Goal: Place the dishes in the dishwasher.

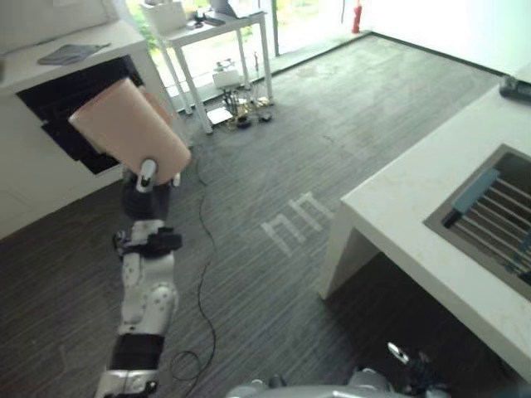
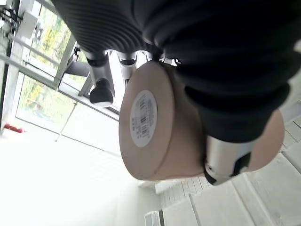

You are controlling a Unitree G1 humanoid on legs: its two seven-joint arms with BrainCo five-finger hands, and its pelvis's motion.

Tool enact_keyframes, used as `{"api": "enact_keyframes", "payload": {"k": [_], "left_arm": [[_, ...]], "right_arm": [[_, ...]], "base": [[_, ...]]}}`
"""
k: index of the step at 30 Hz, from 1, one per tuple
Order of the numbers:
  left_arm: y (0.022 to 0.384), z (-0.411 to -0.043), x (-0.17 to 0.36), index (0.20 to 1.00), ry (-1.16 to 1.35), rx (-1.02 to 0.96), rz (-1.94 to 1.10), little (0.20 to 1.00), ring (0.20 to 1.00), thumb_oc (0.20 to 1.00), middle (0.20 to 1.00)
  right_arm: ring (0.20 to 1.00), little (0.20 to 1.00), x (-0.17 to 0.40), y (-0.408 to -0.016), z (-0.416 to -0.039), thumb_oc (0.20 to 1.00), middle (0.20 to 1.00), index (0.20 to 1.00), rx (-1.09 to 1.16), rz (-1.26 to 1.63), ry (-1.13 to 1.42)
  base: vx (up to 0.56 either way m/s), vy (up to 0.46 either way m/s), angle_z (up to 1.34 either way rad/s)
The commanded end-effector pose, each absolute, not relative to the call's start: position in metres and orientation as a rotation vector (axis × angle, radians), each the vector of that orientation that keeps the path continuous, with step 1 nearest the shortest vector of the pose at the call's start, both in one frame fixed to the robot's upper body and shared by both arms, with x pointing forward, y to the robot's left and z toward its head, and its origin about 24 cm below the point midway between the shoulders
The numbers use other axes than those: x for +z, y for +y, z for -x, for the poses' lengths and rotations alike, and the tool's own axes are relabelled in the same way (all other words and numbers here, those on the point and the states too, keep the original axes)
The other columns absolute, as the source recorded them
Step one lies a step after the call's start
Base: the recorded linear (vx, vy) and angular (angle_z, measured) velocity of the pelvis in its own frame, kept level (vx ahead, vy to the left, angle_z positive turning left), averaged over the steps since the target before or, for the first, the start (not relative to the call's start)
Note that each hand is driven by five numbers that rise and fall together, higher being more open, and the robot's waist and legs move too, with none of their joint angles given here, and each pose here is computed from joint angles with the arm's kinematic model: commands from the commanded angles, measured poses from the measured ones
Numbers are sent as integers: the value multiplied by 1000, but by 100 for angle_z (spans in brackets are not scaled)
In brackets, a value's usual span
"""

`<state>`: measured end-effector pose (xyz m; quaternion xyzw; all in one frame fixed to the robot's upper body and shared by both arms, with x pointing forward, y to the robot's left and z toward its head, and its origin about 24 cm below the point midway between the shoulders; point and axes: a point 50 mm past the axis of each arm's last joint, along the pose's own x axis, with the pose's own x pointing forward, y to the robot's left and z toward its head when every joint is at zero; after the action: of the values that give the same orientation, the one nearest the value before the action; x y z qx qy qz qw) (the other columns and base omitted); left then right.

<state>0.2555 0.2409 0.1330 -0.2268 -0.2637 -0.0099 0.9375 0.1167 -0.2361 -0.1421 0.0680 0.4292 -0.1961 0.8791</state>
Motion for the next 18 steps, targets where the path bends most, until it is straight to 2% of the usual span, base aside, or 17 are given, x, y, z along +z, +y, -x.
{"api": "enact_keyframes", "payload": {"k": [1, 3, 5, 8, 12, 18], "left_arm": [[242, -249, 171, 200, -705, -57, 345, 200, 200, 200, 200], [237, -251, 170, 200, -690, -75, 244, 200, 200, 200, 200], [233, -255, 170, 200, -682, -82, 190, 200, 200, 200, 200], [221, -264, 174, 200, -668, -88, 30, 200, 200, 200, 200], [216, -260, 168, 200, -585, -80, -92, 200, 200, 200, 200], [223, -253, 167, 200, -592, -37, -121, 200, 200, 200, 200]], "right_arm": [[1000, 1000, -150, -224, -107, 1000, 1000, 1000, -397, -126, 946], [1000, 1000, -149, -223, -108, 1000, 1000, 1000, -405, -186, 930], [1000, 1000, -149, -228, -106, 1000, 1000, 1000, -399, -66, 951], [1000, 1000, -152, -225, -101, 1000, 1000, 1000, -279, -279, 983], [1000, 1000, -152, -219, -110, 1000, 1000, 1000, -156, -261, 1005], [1000, 1000, -149, -227, -115, 1000, 1000, 1000, -138, -221, 1007]], "base": [[-160, 227, 70], [-97, 175, 116], [6, 4, 206], [148, -116, 240], [144, -254, 102], [3, -162, 64]]}}
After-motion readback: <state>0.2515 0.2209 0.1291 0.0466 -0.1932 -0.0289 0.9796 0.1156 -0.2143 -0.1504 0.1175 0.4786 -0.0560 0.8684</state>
